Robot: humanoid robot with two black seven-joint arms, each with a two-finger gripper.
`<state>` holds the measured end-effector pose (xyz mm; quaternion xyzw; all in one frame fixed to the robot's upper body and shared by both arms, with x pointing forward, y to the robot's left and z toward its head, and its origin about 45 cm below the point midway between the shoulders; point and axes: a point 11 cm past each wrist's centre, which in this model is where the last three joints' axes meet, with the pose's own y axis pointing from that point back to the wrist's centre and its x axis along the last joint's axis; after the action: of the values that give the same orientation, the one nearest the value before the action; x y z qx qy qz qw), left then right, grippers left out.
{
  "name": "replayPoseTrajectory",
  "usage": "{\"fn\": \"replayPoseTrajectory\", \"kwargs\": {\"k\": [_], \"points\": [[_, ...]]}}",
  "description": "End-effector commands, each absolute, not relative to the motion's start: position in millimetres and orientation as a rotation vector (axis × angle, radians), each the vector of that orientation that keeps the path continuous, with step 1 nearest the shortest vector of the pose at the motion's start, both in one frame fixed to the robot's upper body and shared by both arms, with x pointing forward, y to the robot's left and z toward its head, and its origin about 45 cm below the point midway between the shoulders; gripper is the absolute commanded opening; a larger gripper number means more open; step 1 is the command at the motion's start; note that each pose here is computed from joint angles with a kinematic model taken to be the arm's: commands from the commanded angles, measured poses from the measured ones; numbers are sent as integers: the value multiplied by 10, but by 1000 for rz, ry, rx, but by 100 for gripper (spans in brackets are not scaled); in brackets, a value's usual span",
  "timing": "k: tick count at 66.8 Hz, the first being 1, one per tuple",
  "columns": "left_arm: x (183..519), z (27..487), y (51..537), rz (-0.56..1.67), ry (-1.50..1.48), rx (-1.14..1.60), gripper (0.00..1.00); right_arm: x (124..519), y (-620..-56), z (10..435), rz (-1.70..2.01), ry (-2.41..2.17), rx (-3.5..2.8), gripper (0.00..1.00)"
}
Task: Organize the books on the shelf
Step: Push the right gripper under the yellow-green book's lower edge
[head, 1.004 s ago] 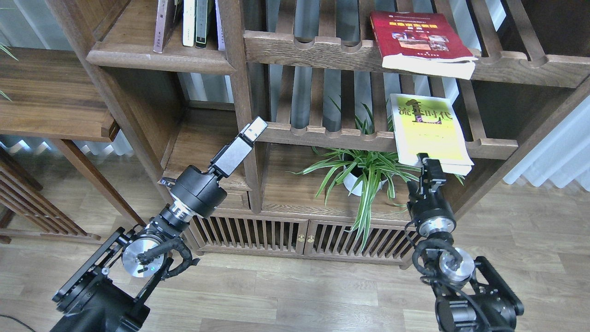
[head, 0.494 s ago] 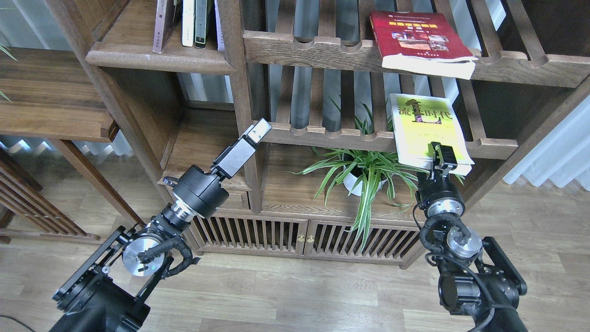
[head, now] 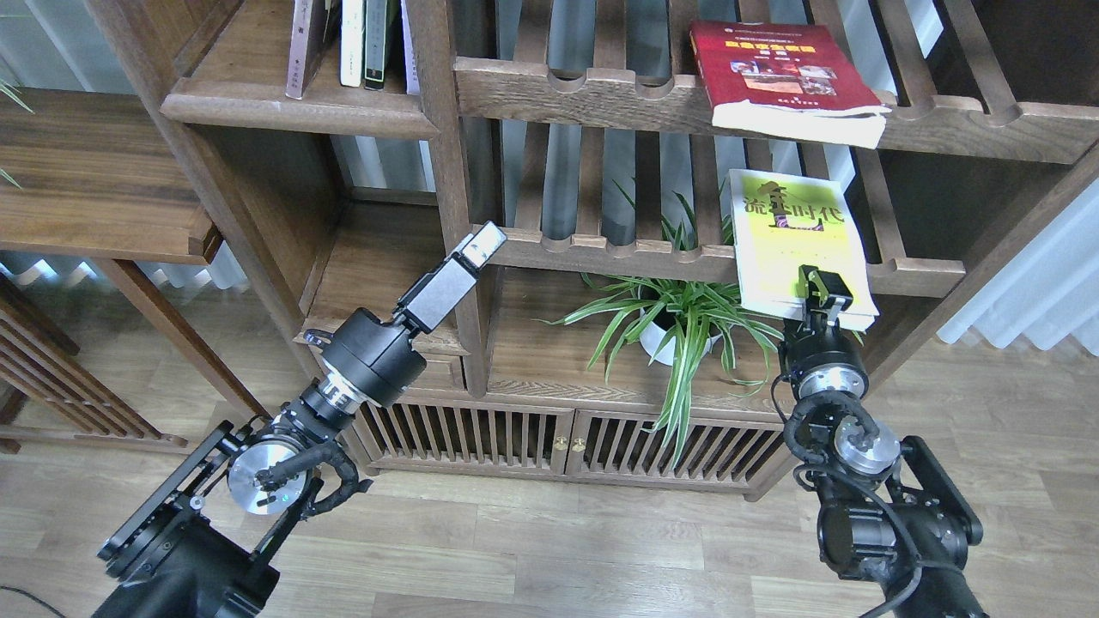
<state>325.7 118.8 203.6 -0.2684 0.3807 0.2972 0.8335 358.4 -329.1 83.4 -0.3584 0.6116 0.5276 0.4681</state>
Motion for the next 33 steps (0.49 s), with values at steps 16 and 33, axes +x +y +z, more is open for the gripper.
{"fn": "replayPoseTrajectory", "kwargs": {"k": [16,33], "points": [[3255,2039,1183,627,806,-567,86,3550,-3475,935,1195,1414,-860,5],[3231,2003,1190,633,816,-567,86,3569,-3473,1062,1147,1334,-884,4]]}}
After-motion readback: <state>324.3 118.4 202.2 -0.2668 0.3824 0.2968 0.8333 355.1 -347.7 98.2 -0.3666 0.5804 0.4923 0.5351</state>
